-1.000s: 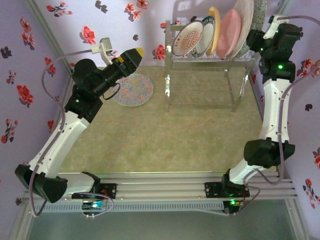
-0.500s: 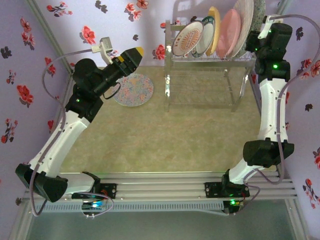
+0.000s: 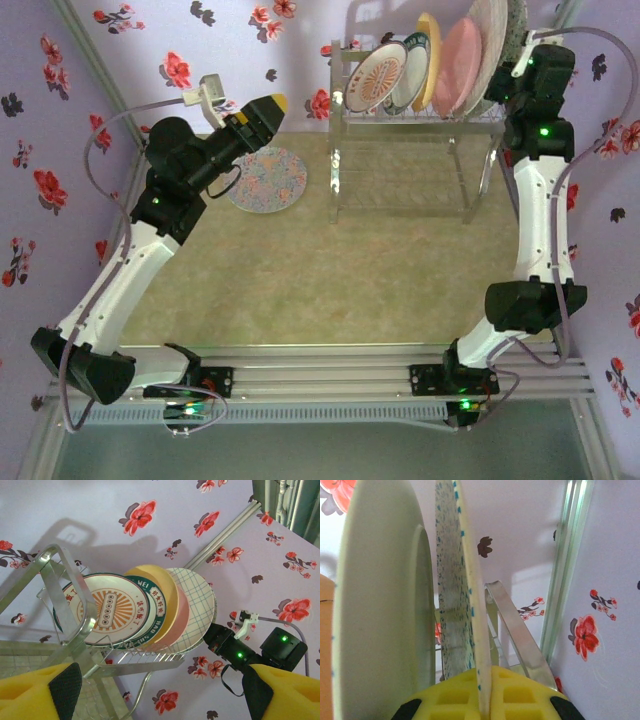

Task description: Unload the plates from the dish rack

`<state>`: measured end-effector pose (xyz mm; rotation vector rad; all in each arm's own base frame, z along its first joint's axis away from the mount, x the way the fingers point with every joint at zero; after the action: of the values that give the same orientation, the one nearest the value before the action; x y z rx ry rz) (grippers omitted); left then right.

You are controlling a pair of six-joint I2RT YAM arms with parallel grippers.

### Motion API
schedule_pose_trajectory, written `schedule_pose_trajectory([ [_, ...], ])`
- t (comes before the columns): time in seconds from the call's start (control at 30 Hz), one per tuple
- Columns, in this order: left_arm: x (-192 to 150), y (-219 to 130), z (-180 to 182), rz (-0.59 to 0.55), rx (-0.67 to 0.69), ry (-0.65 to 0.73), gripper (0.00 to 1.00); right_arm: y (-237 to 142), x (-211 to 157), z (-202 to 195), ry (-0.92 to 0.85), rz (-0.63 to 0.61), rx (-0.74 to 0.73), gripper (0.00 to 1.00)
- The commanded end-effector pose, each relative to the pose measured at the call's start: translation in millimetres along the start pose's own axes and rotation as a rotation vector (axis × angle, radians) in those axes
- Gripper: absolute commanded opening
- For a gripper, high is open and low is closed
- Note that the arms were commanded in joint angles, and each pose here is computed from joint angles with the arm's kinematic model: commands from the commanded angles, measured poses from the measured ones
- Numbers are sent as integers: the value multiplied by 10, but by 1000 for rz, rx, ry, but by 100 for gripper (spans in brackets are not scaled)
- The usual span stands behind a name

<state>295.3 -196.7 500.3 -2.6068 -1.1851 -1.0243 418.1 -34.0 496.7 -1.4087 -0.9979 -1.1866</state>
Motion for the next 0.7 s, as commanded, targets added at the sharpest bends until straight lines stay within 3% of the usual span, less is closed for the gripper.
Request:
schedule_pose_trajectory([
  [0.0,41,-18,-137,-18,-53,24,86,-154,251,36,-13,-81,-44,0],
  [0.67,403,-103,-682,-172,-276,43,87,-721,778,-92,-18,-248,-206,0],
])
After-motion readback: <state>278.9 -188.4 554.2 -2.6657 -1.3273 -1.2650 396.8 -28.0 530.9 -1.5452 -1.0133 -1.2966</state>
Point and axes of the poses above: each hand's point on the last joint's axis, 136 mm out from that joint toward the fingers, its own y axis out along the fingers, its own z axis along the line the jaws close on, x = y × z, the point moved 6 cm from there along -y, back along the fingers, and after that the axes turned 5 degrees about -y, right-handed, at the moved point
